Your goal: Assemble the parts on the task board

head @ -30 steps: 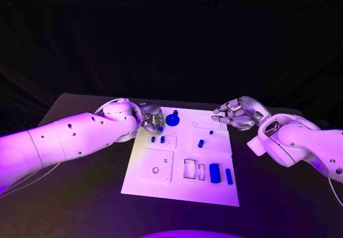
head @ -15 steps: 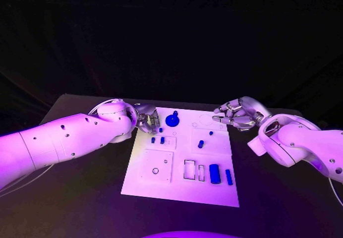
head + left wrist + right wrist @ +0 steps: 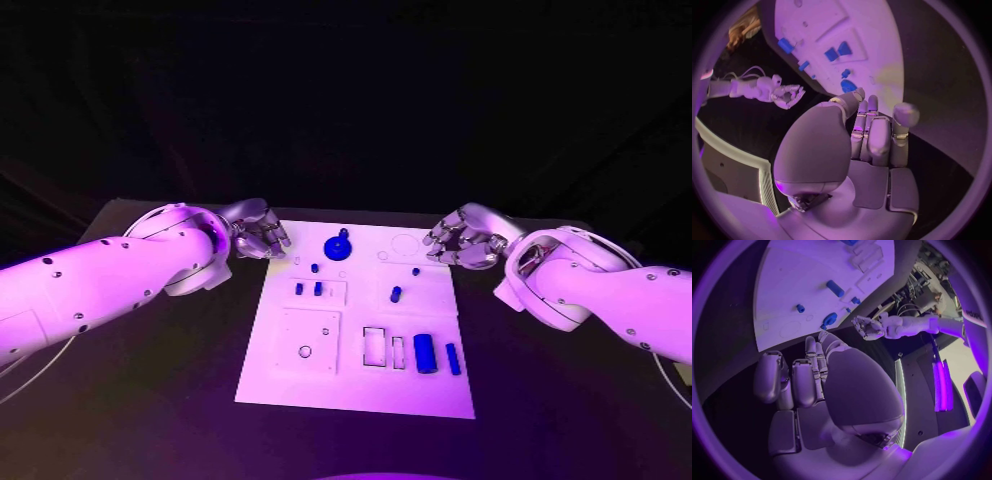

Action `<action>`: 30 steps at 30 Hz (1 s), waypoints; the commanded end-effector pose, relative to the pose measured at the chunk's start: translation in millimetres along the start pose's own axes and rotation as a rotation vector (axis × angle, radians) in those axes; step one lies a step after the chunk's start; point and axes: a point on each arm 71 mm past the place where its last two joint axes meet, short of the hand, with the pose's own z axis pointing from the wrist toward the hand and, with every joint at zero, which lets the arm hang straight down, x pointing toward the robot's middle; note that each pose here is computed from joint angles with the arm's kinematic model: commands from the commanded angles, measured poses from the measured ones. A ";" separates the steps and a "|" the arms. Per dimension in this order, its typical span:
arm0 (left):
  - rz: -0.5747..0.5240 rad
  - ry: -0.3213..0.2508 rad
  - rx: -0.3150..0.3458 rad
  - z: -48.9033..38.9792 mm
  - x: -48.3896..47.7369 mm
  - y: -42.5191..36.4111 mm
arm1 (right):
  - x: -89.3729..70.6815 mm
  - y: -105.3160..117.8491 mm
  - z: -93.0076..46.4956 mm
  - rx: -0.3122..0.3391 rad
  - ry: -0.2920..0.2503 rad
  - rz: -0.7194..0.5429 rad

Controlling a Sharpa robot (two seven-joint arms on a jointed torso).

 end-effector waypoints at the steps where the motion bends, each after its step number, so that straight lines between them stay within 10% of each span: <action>1: -0.513 -0.068 0.050 -5.0 -6.4 -3.7 | 7.5 5.3 3.1 -0.033 0.036 -0.314; 9: -0.863 -0.056 0.089 -17.3 -8.6 -3.3 | 25.7 10.1 13.1 -0.029 0.049 -0.470; 30: -1.006 -0.066 0.111 -23.3 -11.3 -3.1 | 53.0 14.4 25.2 -0.038 0.094 -0.489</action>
